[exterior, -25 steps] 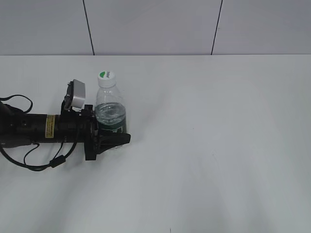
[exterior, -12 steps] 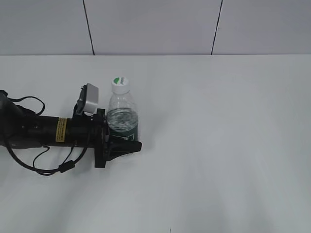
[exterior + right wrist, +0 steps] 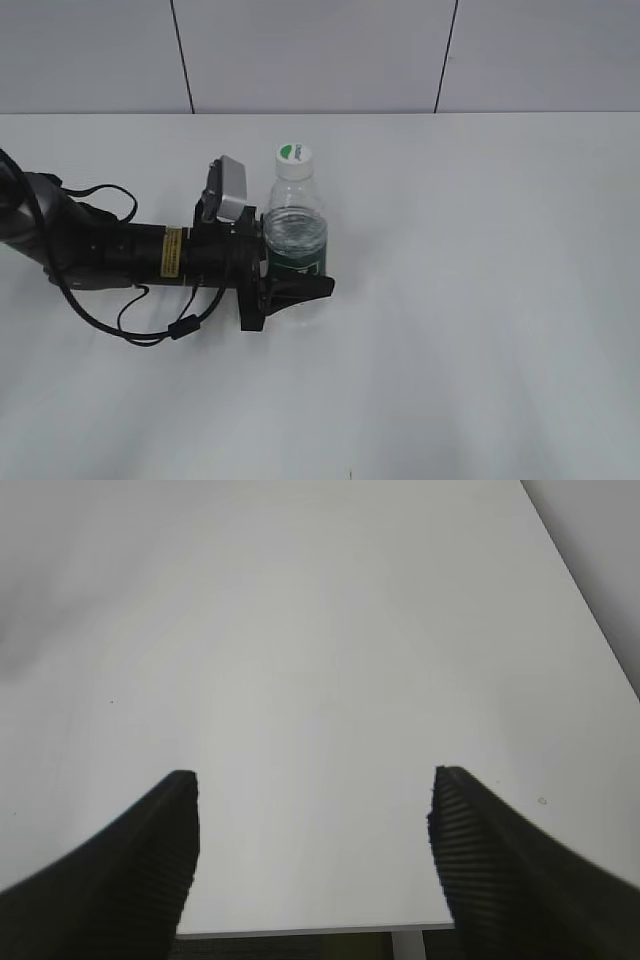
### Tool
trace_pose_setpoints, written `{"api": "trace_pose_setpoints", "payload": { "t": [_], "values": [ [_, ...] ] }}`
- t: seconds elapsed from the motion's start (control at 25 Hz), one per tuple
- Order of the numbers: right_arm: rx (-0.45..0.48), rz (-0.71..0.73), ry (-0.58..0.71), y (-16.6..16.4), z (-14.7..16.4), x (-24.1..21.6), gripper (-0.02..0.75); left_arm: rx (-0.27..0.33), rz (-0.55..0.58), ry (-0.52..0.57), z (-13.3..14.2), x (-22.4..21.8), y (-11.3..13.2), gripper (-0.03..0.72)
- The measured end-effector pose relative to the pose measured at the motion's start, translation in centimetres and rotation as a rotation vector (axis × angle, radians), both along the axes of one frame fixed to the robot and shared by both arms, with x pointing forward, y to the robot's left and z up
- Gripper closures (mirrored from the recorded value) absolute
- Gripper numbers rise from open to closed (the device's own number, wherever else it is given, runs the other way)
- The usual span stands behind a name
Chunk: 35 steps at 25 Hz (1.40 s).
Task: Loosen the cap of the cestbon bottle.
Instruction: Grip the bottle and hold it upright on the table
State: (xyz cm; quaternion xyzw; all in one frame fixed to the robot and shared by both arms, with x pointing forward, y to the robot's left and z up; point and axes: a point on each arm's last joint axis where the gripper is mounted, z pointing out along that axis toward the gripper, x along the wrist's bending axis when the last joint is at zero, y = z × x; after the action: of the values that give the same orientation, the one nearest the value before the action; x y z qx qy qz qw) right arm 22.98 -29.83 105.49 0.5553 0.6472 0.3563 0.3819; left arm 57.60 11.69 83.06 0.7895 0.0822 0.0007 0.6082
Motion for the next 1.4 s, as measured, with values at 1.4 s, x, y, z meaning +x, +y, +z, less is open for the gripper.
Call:
{"api": "trace_pose_setpoints", "payload": {
  "t": [1.4],
  "values": [
    [0.092,-0.01,0.189,0.5,3.3,4.2,0.192,-0.015,-0.067,-0.063,1.3,0.2,-4.2,0.26]
  ]
}}
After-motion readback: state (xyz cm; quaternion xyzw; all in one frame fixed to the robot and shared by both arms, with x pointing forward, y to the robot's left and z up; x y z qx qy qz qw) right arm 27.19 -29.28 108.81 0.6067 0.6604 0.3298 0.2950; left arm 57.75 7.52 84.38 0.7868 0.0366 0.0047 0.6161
